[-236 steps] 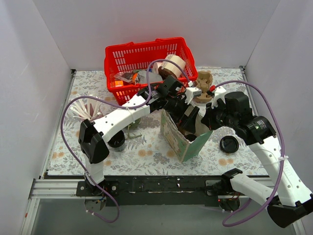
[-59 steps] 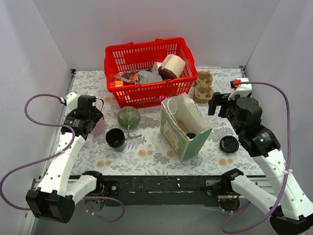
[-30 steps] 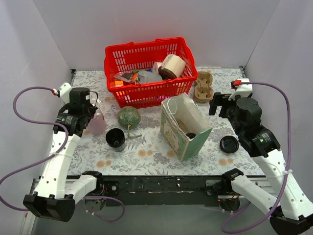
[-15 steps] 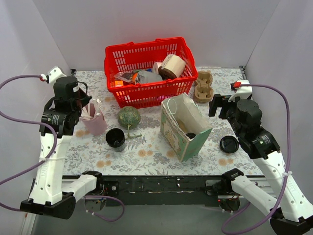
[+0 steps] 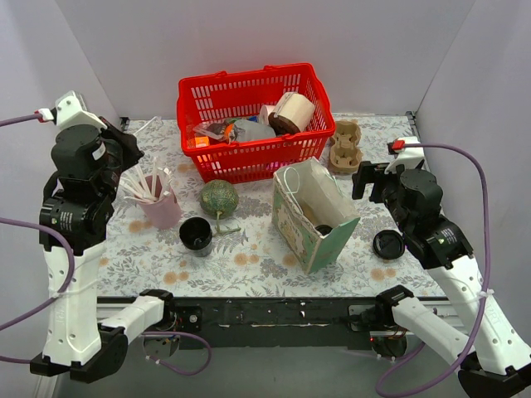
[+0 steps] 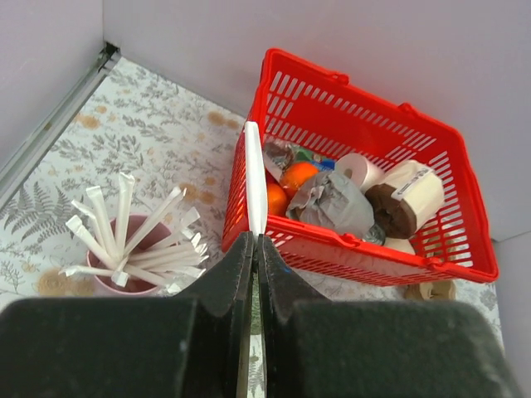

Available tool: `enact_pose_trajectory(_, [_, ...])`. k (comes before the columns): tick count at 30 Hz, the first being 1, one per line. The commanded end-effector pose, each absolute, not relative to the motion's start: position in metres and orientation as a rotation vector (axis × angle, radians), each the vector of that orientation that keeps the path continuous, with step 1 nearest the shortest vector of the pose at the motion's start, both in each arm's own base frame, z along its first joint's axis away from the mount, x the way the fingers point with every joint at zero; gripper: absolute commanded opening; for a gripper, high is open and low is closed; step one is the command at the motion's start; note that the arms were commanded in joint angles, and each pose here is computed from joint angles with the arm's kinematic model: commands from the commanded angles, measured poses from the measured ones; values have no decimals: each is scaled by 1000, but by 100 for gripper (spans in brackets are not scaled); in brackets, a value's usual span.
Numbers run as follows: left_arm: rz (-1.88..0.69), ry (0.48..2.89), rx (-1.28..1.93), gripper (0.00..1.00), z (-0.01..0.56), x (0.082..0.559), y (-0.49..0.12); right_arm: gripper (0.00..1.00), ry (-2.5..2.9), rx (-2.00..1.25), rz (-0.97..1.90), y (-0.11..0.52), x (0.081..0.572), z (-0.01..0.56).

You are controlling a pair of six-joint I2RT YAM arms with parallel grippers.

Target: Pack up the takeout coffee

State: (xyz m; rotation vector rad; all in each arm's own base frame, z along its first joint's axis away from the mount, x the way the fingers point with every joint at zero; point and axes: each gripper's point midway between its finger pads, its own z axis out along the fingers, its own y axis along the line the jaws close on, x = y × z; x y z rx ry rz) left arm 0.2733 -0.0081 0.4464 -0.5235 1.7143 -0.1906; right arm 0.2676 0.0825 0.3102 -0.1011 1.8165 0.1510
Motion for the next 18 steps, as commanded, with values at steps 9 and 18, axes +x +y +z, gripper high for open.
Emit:
enact_pose_trajectory(9, [-555, 1675, -86, 0, 499, 279, -88, 97, 1758, -120, 155, 84, 271, 318])
enact_pose_trajectory(18, [-964, 1760, 436, 0, 476, 268, -214, 97, 1778, -121, 87, 76, 273, 308])
